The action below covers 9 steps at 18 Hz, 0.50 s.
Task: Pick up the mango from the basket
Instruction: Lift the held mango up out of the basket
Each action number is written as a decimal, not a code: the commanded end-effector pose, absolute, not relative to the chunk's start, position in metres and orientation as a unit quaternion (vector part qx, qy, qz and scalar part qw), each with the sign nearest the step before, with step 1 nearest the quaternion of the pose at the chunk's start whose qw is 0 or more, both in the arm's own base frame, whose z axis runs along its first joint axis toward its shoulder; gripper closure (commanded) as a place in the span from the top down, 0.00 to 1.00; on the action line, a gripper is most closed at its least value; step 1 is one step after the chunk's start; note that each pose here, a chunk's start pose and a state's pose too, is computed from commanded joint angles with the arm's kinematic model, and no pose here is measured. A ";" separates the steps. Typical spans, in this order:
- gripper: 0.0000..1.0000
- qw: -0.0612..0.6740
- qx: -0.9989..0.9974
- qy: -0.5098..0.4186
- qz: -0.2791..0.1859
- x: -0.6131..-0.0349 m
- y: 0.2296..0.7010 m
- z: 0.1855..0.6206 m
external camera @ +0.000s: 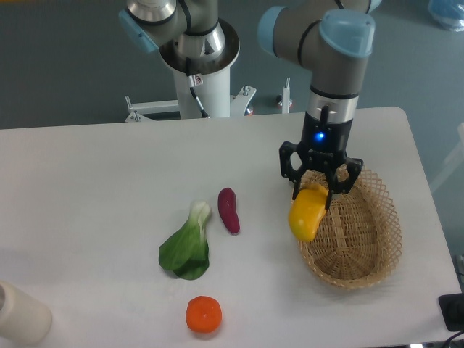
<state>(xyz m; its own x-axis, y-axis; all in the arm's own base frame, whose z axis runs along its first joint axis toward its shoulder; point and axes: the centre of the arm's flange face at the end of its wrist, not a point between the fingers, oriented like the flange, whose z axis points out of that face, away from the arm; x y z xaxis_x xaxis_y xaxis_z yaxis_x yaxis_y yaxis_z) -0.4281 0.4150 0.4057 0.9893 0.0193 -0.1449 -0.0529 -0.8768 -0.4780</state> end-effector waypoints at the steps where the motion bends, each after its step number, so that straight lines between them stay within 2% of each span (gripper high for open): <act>1: 0.60 0.247 -0.966 0.009 0.072 -0.427 0.415 0.405; 9: 0.60 0.247 -0.966 0.013 0.071 -0.422 0.417 0.405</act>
<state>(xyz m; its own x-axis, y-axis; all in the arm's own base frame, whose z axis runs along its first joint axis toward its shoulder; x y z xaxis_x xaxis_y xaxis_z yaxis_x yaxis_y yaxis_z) -0.4223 0.4166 0.4046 0.9896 0.0106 -0.1436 -0.0596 -0.8777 -0.4755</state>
